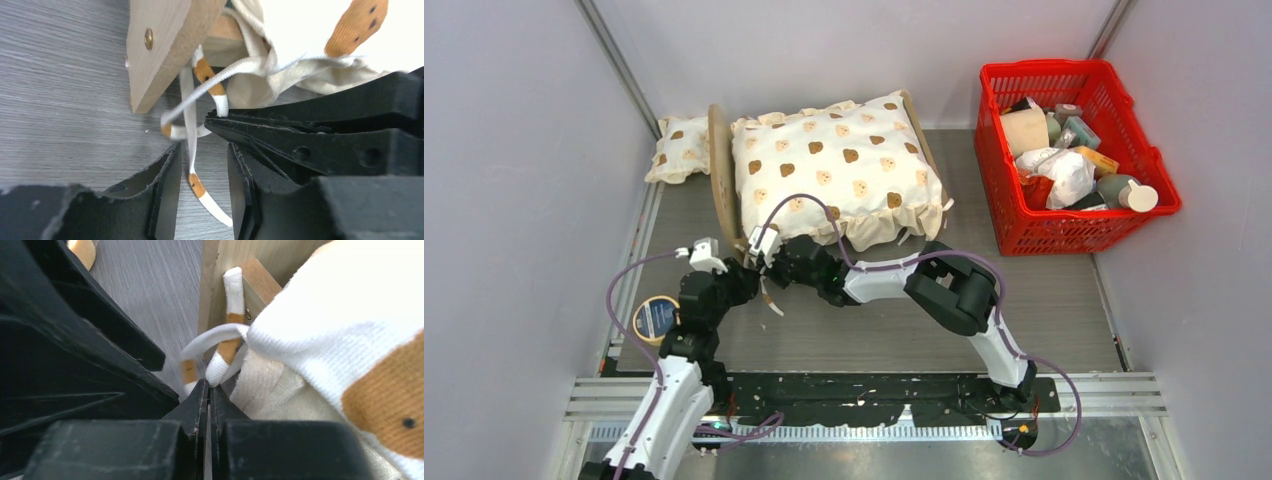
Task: Set up the pet bed
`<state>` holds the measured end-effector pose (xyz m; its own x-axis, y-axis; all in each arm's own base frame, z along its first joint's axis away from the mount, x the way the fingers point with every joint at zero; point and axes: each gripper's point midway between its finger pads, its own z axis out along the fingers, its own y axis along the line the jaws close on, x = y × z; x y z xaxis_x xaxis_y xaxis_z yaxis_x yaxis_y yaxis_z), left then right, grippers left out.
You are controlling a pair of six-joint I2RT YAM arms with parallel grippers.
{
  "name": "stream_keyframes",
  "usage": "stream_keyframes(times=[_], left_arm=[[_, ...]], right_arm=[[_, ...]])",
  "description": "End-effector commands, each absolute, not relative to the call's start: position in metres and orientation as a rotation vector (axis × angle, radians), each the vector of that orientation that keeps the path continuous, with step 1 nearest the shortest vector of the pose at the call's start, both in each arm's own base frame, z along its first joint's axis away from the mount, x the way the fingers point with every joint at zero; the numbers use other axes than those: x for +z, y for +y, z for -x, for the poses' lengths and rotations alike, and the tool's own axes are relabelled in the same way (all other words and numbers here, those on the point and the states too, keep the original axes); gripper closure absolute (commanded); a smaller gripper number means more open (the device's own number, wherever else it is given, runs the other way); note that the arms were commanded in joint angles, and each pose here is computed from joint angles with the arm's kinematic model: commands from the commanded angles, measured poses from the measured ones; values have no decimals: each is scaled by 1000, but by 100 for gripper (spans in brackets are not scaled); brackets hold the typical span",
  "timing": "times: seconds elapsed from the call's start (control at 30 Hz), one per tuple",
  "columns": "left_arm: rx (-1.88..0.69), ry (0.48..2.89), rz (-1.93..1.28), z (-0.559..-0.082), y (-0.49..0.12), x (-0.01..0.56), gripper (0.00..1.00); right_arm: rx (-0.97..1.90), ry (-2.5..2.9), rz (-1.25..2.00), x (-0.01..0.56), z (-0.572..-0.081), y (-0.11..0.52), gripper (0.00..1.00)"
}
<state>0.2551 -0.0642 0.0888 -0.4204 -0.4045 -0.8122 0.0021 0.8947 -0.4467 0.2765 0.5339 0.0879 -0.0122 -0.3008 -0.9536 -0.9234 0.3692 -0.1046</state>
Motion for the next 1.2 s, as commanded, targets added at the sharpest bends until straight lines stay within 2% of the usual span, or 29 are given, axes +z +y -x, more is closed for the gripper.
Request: stream_keyframes(times=[0.0, 0.1, 0.17, 0.37, 0.57, 0.73, 1.07, 1.17], left_arm=[[-390, 1879, 361, -257, -47, 128, 56], [-329, 1801, 481, -256, -28, 146, 48], [-313, 1753, 507, -259, -23, 159, 46], [-332, 1748, 636, -272, -19, 176, 46], [-478, 1729, 701, -285, -36, 188, 48], [-445, 1740, 768, -284, -29, 179, 46], [-423, 1780, 766, -291, -30, 167, 49], [-389, 1781, 760, -290, -26, 168, 46]], right_arm=[[706, 1402, 1039, 122, -291, 540, 95], [700, 1386, 1035, 124, -292, 540, 95], [700, 1374, 1038, 126, -292, 540, 95], [720, 1309, 1076, 126, -284, 541, 95], [721, 1263, 1116, 122, -279, 540, 95], [716, 1240, 1128, 121, -277, 538, 95], [726, 1223, 1154, 118, -273, 539, 95], [720, 1228, 1155, 118, -274, 539, 95]])
